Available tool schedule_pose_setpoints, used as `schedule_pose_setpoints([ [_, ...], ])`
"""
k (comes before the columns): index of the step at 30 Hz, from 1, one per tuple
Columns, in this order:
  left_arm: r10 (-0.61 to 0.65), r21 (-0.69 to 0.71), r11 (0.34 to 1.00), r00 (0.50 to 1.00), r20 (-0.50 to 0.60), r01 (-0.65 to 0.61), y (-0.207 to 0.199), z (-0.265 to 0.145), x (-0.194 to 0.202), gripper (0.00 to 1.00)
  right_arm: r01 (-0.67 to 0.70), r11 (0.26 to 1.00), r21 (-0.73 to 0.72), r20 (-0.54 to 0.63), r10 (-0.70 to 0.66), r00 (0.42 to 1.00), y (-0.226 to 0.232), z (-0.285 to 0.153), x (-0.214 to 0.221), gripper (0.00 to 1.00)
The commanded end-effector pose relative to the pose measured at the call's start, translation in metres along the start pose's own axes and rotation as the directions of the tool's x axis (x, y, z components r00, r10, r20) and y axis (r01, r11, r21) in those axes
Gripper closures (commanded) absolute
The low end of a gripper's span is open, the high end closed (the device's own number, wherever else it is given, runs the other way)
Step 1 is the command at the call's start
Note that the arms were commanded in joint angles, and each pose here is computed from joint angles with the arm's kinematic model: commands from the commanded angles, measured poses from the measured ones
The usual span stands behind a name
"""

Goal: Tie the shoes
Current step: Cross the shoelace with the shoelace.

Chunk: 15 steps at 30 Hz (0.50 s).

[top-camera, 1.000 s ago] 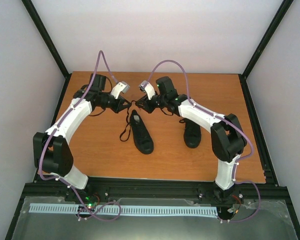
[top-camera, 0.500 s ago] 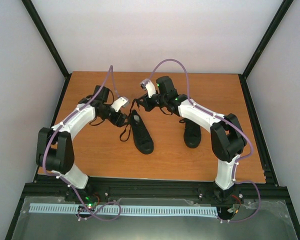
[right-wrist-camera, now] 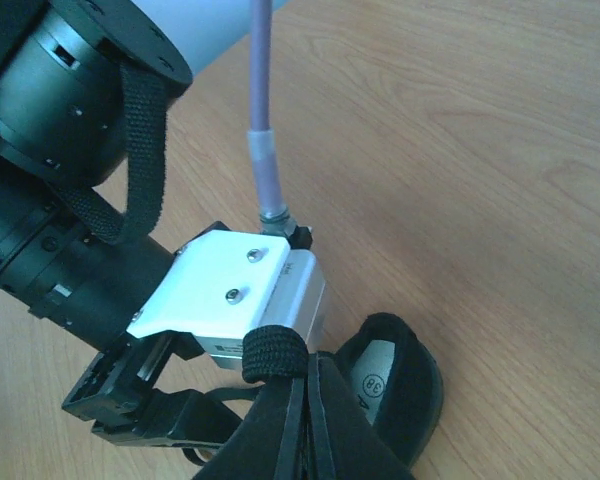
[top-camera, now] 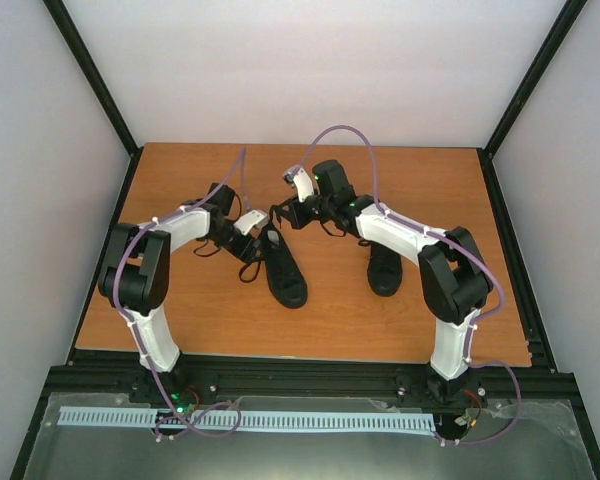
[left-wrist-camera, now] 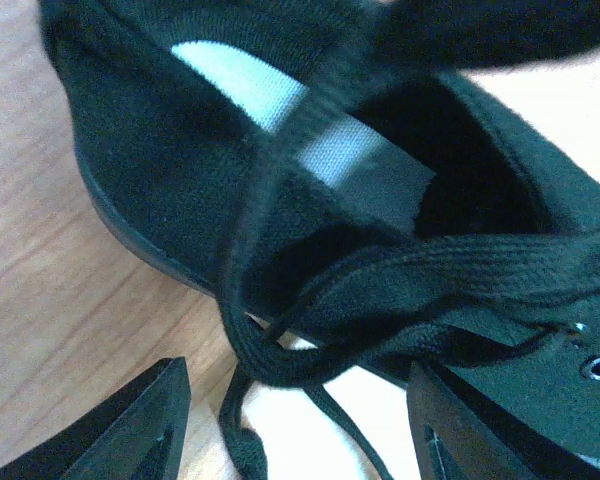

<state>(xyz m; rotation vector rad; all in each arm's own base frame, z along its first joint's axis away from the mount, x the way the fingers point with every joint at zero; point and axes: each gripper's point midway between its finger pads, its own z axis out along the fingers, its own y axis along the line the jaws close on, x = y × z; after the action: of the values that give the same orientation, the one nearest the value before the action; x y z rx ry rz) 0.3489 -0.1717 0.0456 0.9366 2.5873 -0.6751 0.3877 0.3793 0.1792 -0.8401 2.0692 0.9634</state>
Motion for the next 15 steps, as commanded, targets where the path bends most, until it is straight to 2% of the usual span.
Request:
schedule_pose_setpoints([
  [1, 0.032, 0.017, 0.999, 0.999, 0.040, -0.033, -0.001, 0.000, -0.017, 0.43, 0.018, 1.000, 0.001, 0.032, -0.019, 0.999, 0.007, -0.005, -0.008, 0.97],
  [4, 0.051, 0.048, 0.997, 0.998, 0.040, -0.053, -0.009, -0.001, -0.015, 0.62, 0.016, 1.000, 0.000, 0.031, -0.016, 0.999, 0.007, -0.006, -0.008, 0.97],
  [8, 0.083, 0.069, 0.994, 0.996, 0.046, -0.086, -0.017, -0.008, -0.013, 0.97, -0.004, 1.000, -0.017, 0.031, 0.005, 1.000, 0.010, -0.005, -0.008, 0.97],
  [15, 0.152, 0.045, 0.986, 0.981, 0.118, -0.158, -0.030, -0.032, -0.023, 0.99, -0.080, 0.995, -0.063, 0.023, 0.082, 0.996, 0.010, 0.009, -0.005, 0.97],
])
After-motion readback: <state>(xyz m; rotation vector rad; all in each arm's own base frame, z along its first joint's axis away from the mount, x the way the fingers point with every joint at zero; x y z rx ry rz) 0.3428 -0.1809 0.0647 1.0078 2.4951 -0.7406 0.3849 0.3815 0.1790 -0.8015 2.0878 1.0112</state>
